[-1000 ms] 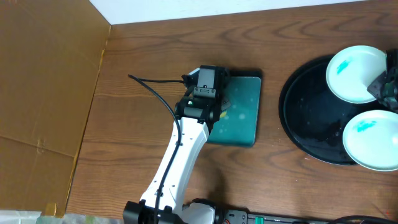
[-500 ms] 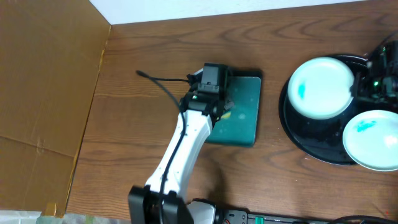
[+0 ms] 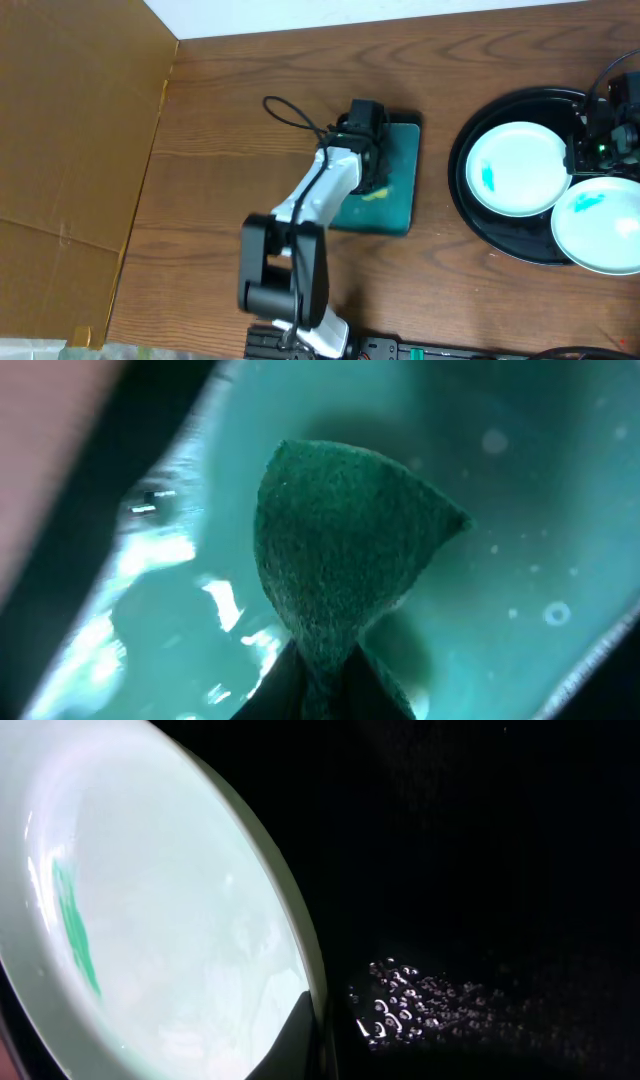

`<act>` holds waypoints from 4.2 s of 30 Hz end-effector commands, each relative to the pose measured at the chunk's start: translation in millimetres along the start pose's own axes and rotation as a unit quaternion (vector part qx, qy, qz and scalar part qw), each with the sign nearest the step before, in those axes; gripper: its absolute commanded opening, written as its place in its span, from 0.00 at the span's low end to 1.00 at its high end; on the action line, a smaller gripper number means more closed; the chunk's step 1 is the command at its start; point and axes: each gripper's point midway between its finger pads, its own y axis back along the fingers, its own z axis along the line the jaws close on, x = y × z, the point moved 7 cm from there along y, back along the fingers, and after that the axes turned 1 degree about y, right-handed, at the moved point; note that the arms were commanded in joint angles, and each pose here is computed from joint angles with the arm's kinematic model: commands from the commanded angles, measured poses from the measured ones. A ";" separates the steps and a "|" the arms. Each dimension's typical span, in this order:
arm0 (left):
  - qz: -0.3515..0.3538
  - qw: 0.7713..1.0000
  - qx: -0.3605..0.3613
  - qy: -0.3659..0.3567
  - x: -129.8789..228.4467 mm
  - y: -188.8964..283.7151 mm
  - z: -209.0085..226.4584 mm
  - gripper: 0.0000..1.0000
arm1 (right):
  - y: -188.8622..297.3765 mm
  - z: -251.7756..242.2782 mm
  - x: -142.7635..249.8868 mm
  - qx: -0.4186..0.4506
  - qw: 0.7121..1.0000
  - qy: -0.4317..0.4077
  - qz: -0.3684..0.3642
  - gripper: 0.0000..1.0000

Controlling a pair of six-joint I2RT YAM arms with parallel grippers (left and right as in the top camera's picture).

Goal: Clean dirty plates on tray and stack at the side
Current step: 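Carry the sponge with the left gripper onto the pulled plate, then scrub the plate with the sponge in the left gripper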

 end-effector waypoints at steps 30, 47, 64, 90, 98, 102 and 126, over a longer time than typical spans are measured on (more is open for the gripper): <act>-0.119 0.975 0.155 -0.101 4.1 110.9 -34.3 0.07 | -27.0 -1.1 7.2 -0.040 0.998 0.050 0.021 0.07; -0.078 0.959 0.254 -0.097 75.3 85.1 -142.6 0.07 | -27.5 -12.6 -1.7 0.020 0.999 -0.026 -0.004 0.01; -0.070 0.962 0.249 -0.092 122.0 4.2 -193.7 0.07 | -28.0 -15.3 -1.8 0.031 0.998 -0.045 -0.005 0.01; -0.035 0.941 0.333 -0.034 85.5 42.4 -190.9 0.07 | -27.6 -20.0 -0.9 0.055 0.997 -0.046 -0.005 0.01; -0.019 0.943 0.327 -0.062 111.4 12.0 -205.5 0.07 | -27.6 -20.0 -0.9 0.055 0.997 -0.046 -0.005 0.01; -0.036 0.953 0.290 -0.082 110.3 -11.3 -199.0 0.07 | -27.5 -20.2 -1.1 0.055 0.997 -0.046 -0.005 0.01; -0.189 0.932 0.293 -0.101 36.4 111.4 -149.4 0.07 | 36.1 -11.0 -33.7 0.119 0.986 0.023 -0.116 0.01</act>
